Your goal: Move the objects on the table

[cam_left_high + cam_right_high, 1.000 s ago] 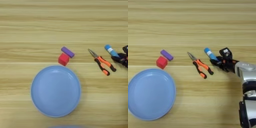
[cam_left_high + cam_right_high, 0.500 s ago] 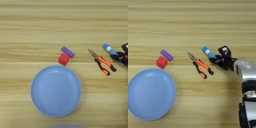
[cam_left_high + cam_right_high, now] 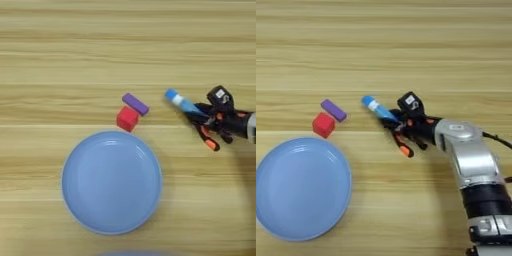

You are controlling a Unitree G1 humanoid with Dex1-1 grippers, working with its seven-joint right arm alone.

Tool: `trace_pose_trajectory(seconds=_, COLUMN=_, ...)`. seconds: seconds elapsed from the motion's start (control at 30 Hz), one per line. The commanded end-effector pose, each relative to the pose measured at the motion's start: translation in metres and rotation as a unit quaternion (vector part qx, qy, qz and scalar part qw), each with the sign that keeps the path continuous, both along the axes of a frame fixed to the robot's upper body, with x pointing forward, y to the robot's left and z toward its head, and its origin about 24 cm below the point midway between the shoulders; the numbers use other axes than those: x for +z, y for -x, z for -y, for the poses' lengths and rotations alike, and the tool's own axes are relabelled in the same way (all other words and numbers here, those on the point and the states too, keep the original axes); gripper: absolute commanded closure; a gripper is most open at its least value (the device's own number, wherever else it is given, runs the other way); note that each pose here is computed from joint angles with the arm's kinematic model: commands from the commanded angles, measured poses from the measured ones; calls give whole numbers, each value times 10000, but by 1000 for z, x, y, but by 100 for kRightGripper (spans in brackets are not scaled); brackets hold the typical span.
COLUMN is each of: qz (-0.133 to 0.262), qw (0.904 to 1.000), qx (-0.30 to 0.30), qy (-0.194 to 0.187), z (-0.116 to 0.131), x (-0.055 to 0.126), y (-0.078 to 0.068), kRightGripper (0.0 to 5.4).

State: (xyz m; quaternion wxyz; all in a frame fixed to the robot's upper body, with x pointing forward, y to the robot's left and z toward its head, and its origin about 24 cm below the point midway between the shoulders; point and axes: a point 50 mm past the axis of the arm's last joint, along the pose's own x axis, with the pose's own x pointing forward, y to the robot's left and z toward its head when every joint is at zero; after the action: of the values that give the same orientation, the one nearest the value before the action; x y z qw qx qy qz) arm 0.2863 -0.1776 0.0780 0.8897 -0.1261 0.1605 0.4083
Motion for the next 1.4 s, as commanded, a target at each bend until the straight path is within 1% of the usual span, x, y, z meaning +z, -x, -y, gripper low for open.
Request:
trace_pose_trajectory(seconds=0.03, qz=527, qw=9979, qx=357, qy=-70, z=-22, x=25, y=-1, kRightGripper=401)
trace_pose_trajectory(seconds=0.27, qz=316, qw=9960, qx=837, qy=-69, z=-45, x=15, y=13, kRightGripper=401)
trace_pose_trajectory(seconds=0.5, qz=63, qw=9910, qx=1337, qy=-26, z=-67, x=2, y=27, kRightGripper=401)
trace_pose_trajectory(seconds=0.97, qz=8, qw=9804, qx=1968, qy=81, z=-92, x=0, y=40, kRightGripper=401)
trace_pose_trajectory(seconds=1.2, qz=15, qw=9766, qx=2146, qy=120, z=-98, x=1, y=42, kRightGripper=401)
trace_pose_trajectory(seconds=1.4, qz=-176, qw=9740, qx=2254, qy=169, z=-101, x=-6, y=45, kRightGripper=401)
